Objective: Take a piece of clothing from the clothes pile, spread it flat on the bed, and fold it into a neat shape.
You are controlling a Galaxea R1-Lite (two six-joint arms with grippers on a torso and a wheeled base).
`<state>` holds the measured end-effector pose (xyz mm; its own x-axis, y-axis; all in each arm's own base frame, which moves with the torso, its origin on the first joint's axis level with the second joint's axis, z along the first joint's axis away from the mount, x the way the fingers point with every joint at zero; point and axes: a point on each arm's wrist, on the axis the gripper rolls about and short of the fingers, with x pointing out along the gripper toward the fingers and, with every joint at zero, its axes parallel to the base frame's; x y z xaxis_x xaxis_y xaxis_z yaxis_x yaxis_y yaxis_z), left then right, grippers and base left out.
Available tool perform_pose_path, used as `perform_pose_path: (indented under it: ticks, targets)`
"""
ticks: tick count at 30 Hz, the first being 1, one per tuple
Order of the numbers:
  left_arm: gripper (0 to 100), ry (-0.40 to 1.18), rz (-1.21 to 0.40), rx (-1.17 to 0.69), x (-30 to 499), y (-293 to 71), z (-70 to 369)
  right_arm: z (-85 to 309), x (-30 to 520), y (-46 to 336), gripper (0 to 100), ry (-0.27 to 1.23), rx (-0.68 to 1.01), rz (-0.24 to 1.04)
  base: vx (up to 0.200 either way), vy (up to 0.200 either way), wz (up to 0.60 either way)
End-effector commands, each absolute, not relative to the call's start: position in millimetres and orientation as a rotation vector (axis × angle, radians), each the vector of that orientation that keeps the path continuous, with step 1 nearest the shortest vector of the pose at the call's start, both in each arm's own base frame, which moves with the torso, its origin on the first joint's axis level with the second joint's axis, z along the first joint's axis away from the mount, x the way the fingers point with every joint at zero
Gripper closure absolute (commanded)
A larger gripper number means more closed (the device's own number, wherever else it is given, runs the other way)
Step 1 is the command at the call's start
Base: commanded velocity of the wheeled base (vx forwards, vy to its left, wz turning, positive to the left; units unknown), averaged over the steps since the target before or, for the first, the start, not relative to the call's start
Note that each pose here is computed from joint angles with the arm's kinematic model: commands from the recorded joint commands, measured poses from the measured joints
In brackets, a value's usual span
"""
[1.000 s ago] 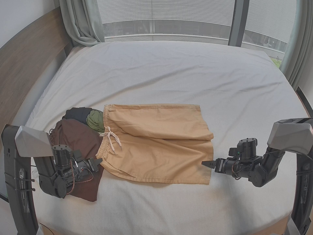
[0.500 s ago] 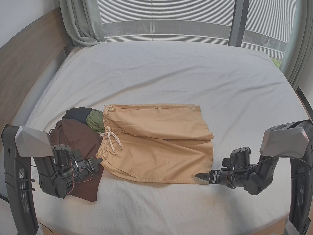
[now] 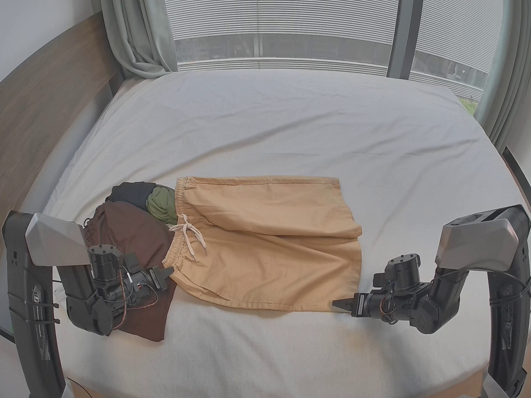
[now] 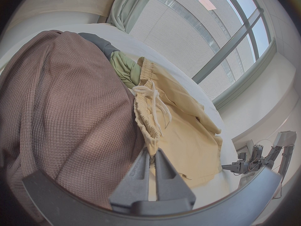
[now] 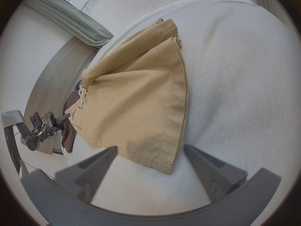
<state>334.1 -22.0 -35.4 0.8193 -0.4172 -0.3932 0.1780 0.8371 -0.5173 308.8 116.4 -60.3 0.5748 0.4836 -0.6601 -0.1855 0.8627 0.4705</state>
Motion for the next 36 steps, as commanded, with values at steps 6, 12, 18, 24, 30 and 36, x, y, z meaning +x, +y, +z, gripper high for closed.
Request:
perform_pose_path:
  ticks: [6, 12, 18, 24, 30, 36]
  targets:
    - [100, 0.523, -0.33, -0.484, 334, -22, -36, -62, 308, 116, 100, 0.882, 0.373, 0.4, 0.0, 0.0, 0.0]
    - [100, 0.521, -0.33, -0.484, 334, -22, -36, -62, 308, 114, 100, 0.883, 0.375, 0.395, 0.0, 0.0, 0.0]
    - [100, 0.534, -0.341, -0.484, 326, -23, -31, -49, 303, 111, 100, 0.873, 0.372, 0.395, 0.0, 0.0, 0.0]
    - [100, 0.575, -0.373, -0.477, 304, -33, -21, -38, 282, 103, 100, 0.902, 0.363, 0.388, 0.0, 0.0, 0.0]
    - [100, 0.633, -0.377, -0.452, 286, -35, -24, -35, 267, 95, 100, 0.92, 0.336, 0.384, 0.0, 0.0, 0.0]
    - [100, 0.655, -0.375, -0.414, 268, -31, -25, -25, 252, 90, 100, 0.934, 0.332, 0.383, 0.0, 0.0, 0.0]
